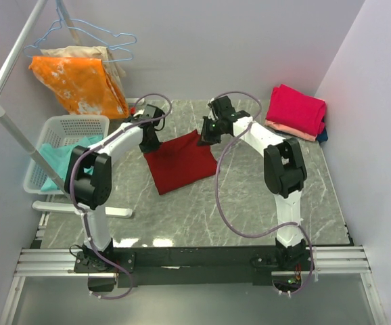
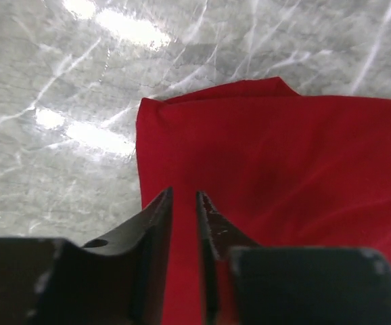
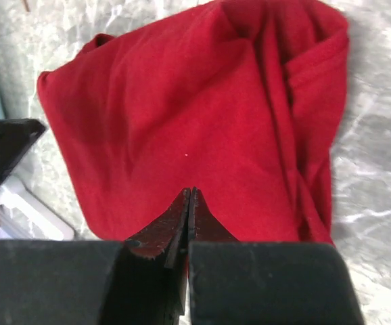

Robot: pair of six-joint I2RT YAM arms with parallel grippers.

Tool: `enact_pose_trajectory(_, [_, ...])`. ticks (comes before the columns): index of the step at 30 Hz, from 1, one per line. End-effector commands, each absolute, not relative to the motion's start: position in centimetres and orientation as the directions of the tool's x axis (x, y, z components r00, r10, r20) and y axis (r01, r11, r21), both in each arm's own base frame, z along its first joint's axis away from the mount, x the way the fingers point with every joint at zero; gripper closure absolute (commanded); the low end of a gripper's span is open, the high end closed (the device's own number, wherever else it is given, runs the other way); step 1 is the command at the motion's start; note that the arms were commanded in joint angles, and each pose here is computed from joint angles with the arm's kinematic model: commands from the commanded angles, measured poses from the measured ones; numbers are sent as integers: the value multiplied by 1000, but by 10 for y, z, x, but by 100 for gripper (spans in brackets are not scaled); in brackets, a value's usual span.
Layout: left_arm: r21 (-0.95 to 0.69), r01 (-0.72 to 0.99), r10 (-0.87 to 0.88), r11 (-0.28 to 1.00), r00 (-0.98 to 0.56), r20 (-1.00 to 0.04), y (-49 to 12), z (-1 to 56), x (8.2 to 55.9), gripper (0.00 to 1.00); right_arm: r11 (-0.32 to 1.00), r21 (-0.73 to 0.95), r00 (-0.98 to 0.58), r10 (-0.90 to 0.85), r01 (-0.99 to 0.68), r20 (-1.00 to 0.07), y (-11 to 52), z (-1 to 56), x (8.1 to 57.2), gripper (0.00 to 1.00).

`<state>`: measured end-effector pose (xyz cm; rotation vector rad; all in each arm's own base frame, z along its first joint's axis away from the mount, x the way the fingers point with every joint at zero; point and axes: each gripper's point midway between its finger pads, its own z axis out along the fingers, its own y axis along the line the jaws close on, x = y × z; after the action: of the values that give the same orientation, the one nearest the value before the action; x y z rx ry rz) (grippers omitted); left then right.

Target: Fold and stack the t-shirts

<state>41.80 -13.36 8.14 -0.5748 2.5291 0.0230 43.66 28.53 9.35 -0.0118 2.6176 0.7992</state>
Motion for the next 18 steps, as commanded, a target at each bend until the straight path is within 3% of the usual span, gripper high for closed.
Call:
enact_pose_trajectory(1, [-114, -391, -392, 913, -767, -508, -143, 75, 434, 76, 788, 591, -905, 110, -173, -411, 301, 108, 456, 100])
enact_pose_trajectory(18, [18, -472, -407, 881, -778, -479, -115, 34, 451, 78, 741, 666, -925, 189, -85, -328, 325, 65, 507, 100])
